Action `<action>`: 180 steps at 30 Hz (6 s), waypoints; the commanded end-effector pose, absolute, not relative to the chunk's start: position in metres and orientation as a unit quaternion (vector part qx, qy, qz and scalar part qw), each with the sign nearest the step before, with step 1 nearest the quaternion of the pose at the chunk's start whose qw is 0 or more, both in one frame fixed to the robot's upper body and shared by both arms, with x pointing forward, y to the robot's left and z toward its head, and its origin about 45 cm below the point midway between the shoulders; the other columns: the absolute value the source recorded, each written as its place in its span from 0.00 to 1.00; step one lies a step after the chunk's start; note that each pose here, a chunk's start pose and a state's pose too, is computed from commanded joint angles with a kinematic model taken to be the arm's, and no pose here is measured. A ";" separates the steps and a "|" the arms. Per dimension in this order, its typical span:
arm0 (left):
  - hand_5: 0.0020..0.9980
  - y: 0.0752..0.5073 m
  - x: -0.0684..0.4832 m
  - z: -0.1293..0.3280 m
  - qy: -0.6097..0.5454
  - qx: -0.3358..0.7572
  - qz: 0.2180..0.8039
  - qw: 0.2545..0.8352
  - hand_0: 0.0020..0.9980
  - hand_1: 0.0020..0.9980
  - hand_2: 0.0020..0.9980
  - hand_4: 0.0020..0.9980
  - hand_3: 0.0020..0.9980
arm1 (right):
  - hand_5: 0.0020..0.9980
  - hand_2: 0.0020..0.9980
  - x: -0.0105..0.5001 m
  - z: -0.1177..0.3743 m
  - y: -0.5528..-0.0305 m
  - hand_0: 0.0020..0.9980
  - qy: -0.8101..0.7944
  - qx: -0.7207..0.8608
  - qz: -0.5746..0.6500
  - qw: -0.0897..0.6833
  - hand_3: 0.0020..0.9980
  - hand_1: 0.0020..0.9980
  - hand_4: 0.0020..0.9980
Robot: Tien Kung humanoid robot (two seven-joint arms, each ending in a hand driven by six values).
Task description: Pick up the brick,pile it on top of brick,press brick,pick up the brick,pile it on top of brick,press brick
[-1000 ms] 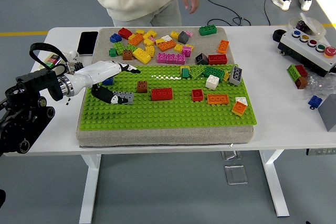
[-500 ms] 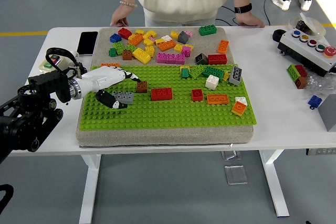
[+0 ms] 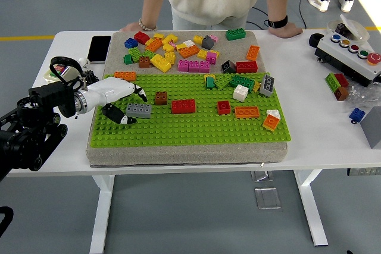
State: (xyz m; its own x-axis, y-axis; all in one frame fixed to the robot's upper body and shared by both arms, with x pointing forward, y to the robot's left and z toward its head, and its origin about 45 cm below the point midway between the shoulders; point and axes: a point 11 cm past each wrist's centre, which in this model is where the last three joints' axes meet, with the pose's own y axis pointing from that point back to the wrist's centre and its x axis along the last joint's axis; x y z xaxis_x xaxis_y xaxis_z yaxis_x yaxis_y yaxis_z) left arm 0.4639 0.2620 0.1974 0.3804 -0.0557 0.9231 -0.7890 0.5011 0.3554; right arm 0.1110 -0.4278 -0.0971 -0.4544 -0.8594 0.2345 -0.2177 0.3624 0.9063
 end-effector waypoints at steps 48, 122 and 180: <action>0.00 0.264 0.464 0.198 -0.482 0.421 0.293 0.710 0.64 0.63 0.61 0.40 0.55 | 0.64 0.73 0.111 -0.097 -0.428 0.76 -0.738 0.364 -0.430 0.371 0.74 0.69 1.00; 0.13 0.223 0.405 0.182 -0.384 0.406 0.410 0.721 0.65 0.63 0.62 0.53 0.56 | 0.64 0.73 0.100 -0.093 -0.447 0.76 -0.741 0.354 -0.426 0.379 0.74 0.69 1.00; 0.30 0.215 0.401 0.182 -0.378 0.416 0.410 0.718 0.71 0.69 0.68 0.80 0.60 | 0.64 0.73 0.095 -0.094 -0.445 0.75 -0.741 0.348 -0.431 0.380 0.74 0.69 1.00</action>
State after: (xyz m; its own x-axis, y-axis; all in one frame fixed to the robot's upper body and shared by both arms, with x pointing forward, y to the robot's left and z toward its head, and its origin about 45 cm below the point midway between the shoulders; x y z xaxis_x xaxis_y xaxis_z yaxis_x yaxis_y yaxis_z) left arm 0.4010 0.2153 0.1818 0.3777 0.2754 0.8840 -0.9037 0.3176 0.2872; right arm 0.0955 -0.4451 -0.0943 -0.4688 -0.8433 0.2628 -0.1885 0.3862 0.9030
